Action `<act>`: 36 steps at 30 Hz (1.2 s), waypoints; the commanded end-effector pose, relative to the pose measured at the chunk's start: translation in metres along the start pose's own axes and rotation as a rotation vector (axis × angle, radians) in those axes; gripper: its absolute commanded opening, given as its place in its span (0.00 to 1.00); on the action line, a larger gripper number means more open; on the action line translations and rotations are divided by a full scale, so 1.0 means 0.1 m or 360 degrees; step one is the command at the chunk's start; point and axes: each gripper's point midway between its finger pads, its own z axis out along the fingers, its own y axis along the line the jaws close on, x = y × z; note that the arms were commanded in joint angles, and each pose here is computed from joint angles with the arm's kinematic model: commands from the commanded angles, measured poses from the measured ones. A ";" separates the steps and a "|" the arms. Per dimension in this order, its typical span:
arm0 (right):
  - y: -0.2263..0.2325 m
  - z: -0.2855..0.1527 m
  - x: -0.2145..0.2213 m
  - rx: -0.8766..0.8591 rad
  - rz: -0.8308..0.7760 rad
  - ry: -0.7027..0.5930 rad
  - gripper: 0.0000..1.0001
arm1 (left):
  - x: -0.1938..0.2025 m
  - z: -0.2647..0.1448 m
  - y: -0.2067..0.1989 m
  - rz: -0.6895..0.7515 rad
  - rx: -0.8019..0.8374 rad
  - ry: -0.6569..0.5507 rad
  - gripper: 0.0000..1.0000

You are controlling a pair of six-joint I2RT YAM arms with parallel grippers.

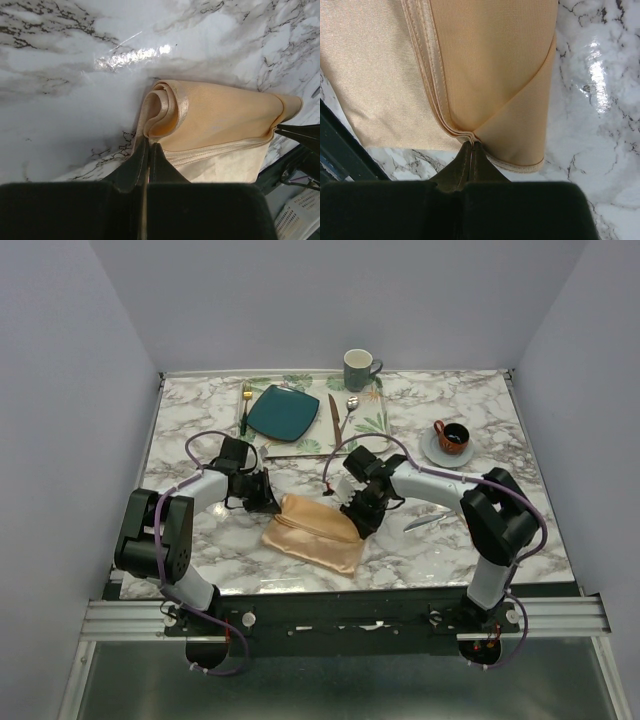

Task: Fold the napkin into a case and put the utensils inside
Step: Fold the lower triangle-folded napkin at the center of the board.

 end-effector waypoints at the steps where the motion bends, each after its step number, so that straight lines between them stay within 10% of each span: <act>1: -0.16 0.00 -0.07 0.0133 -0.0004 0.0002 0.01 | -0.24 -0.05 -0.12 0.0094 0.0058 -0.0154 0.01; 16: -0.28 0.09 -0.08 0.0188 0.0003 0.0035 0.01 | -0.33 0.07 0.06 0.0149 -0.0053 -0.0201 0.04; 26: -0.51 0.15 -0.13 0.0317 -0.0168 0.0050 0.01 | -0.61 -0.36 -0.01 0.0150 0.0034 -0.0439 0.57; 36: -0.64 0.10 -0.11 0.0402 -0.0489 0.0045 0.01 | -0.64 -0.69 -0.81 0.0293 0.0604 -0.0544 0.43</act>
